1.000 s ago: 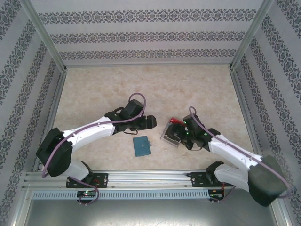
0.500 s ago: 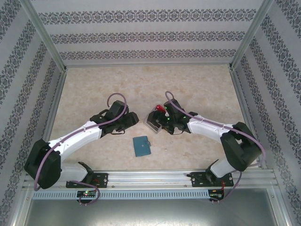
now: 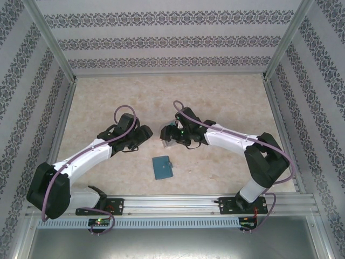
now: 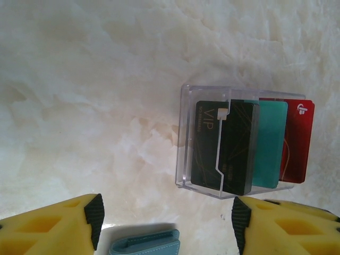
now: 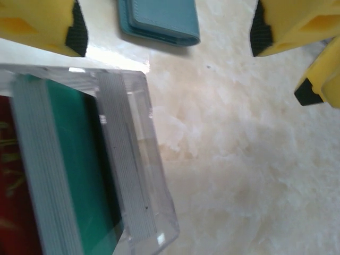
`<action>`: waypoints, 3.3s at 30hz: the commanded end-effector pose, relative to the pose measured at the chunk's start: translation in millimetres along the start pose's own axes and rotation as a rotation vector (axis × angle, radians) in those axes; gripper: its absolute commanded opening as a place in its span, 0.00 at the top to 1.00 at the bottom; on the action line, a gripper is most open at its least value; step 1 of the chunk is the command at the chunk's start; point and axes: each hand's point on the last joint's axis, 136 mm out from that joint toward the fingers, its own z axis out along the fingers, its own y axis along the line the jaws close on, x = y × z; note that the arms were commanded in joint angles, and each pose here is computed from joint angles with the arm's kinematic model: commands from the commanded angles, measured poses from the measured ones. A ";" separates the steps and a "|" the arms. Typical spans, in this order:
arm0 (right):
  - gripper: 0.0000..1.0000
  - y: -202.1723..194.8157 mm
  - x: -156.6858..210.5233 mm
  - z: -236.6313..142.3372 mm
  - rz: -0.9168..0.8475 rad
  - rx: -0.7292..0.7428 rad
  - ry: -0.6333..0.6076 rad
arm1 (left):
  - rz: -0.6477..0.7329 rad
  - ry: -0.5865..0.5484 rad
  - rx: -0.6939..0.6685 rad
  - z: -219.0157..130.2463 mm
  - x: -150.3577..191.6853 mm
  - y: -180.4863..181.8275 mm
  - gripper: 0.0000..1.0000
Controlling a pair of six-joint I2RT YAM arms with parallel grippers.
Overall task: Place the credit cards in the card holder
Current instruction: Move the storage box to the center of the table, then pick up the credit card from the storage box.
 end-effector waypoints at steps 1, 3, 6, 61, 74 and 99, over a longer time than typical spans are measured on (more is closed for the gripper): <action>0.22 -7.5 -1.1 -26.5 -0.141 0.127 -0.013 | -0.021 -0.004 0.001 5.6 -4.5 1.0 0.32; 0.30 -7.9 -7.7 -33.8 -0.197 0.185 -0.035 | -0.032 -0.001 -0.005 9.0 -5.5 1.9 0.32; 0.42 -9.9 -19.1 -30.9 -0.260 0.253 -0.035 | -0.044 -0.001 0.004 13.7 -6.9 0.4 0.33; 0.58 -27.4 -61.1 26.8 -0.612 0.831 -0.041 | -0.176 -0.135 -0.071 -10.8 -19.6 52.5 0.26; 0.67 -27.9 -58.8 23.0 -0.594 0.814 -0.054 | -0.175 -0.121 -0.071 -6.9 -18.9 50.6 0.26; 0.76 -30.8 -60.0 21.0 -0.583 0.797 -0.051 | -0.176 -0.091 -0.073 1.4 -17.0 47.7 0.26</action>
